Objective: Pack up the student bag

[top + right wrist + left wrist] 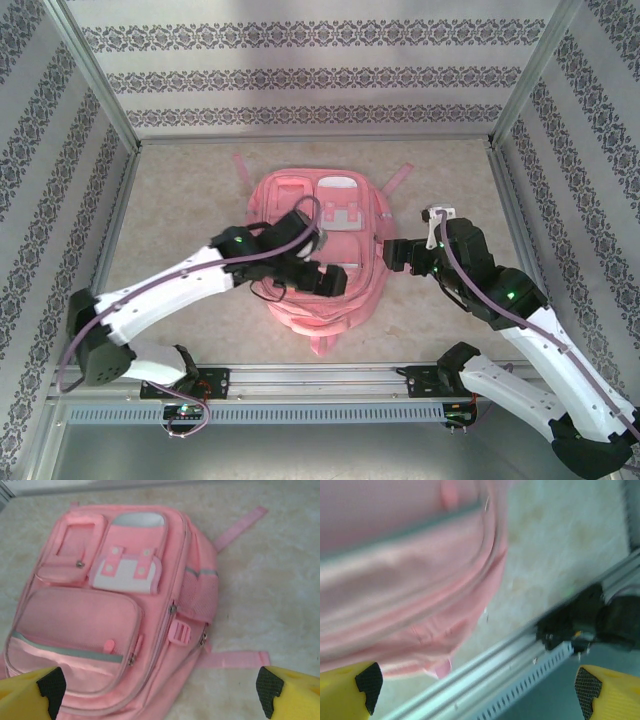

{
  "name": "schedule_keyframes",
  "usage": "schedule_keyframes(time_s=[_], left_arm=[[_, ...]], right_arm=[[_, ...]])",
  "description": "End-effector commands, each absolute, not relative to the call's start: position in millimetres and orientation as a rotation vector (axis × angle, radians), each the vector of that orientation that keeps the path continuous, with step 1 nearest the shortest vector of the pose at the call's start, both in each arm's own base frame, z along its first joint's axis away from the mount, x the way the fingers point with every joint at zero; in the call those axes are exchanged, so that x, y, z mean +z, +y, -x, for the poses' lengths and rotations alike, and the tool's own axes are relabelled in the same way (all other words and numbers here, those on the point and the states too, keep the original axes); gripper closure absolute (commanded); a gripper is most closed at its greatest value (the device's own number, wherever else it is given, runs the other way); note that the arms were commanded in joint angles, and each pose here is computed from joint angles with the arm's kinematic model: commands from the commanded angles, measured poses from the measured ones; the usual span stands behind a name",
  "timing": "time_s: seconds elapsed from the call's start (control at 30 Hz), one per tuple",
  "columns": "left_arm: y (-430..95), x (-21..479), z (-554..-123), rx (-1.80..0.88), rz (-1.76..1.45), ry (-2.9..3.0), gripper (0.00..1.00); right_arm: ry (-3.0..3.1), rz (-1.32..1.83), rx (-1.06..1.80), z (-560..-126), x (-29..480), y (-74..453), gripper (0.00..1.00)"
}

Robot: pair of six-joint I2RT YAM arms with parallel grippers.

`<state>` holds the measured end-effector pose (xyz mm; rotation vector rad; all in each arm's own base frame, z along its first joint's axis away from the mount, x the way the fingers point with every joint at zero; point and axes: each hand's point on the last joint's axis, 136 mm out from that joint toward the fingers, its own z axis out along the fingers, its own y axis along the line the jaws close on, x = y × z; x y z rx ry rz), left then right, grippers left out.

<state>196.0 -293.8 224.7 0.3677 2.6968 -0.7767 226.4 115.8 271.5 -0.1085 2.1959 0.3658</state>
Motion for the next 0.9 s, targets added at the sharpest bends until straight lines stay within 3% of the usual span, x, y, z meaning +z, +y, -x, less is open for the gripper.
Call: schedule_keyframes(time_s=[0.0,0.13,0.23,0.47,0.67,0.8,0.87], left_arm=[[-230,247,-248,-0.384,-0.339,2.485,0.01],[-152,253,-307,-0.003,-0.188,2.231,0.01],[-103,220,-334,0.03,-0.134,2.202,0.01],[-4,145,-350,0.225,0.129,2.132,0.01],[33,102,-357,0.1,0.262,2.032,0.01],[24,113,-379,0.045,0.121,1.911,0.01],[28,95,-382,0.021,0.149,1.899,0.01]], right_arm=[[2.05,0.126,0.338,-245,292,117,0.02],[1.945,0.095,0.275,-271,291,117,0.02],[1.899,0.146,0.159,-294,282,117,0.02],[1.823,0.391,-0.037,-342,232,131,0.02],[1.952,0.206,0.042,-356,170,81,0.02],[2.039,-0.009,0.044,-353,131,17,0.02],[2.021,-0.111,0.116,-347,115,-1,0.02]])
